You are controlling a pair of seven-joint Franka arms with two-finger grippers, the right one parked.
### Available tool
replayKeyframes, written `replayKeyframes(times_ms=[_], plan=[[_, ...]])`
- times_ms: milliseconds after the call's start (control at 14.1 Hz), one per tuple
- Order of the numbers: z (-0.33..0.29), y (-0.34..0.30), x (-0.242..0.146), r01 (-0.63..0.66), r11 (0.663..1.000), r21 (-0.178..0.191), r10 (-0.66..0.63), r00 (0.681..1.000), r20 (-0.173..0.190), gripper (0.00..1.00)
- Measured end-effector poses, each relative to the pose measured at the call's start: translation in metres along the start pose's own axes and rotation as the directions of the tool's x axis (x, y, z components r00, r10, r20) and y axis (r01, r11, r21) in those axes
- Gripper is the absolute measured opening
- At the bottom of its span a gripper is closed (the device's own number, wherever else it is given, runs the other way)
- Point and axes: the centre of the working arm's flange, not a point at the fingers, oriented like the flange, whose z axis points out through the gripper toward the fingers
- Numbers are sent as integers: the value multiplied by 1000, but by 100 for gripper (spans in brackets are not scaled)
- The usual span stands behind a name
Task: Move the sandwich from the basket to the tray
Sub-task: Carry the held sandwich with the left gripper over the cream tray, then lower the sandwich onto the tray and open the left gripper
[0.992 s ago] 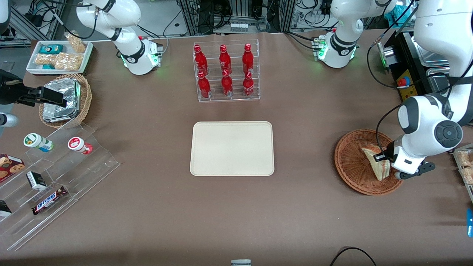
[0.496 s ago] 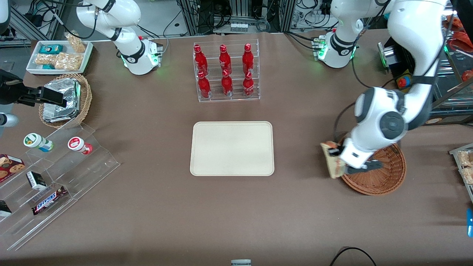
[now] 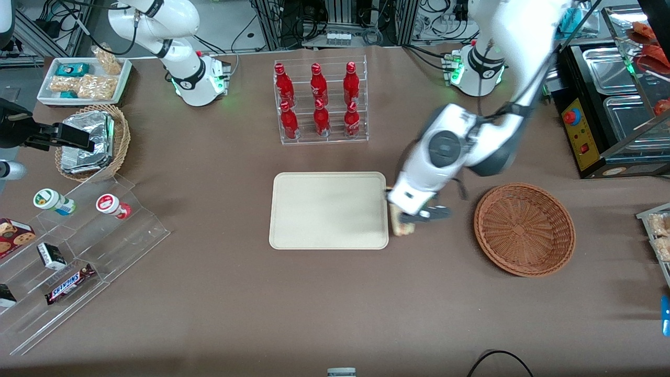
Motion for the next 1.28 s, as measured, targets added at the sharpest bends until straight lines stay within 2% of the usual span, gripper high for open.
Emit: replayKeyframes(times_ms=[213,354,567,709,850,921,992,1276], plan=[[33,52,-31,-26,1000,16,26,999,28,18],[48,83,-47,-27,999,31,27,1000,16,19],[62,127,-64,-1,999,53,2,1000,-25,19],[70,147,-69,4,997,79,-3,1000,-16,19],[82,157,-70,0,996,88,1,1000,-6,21],[88,158,-69,-2,996,92,2,1000,-2,24],[93,158,-68,-2,995,96,2,1000,0,32],[93,157,-63,-10,994,106,12,1000,-22,71]])
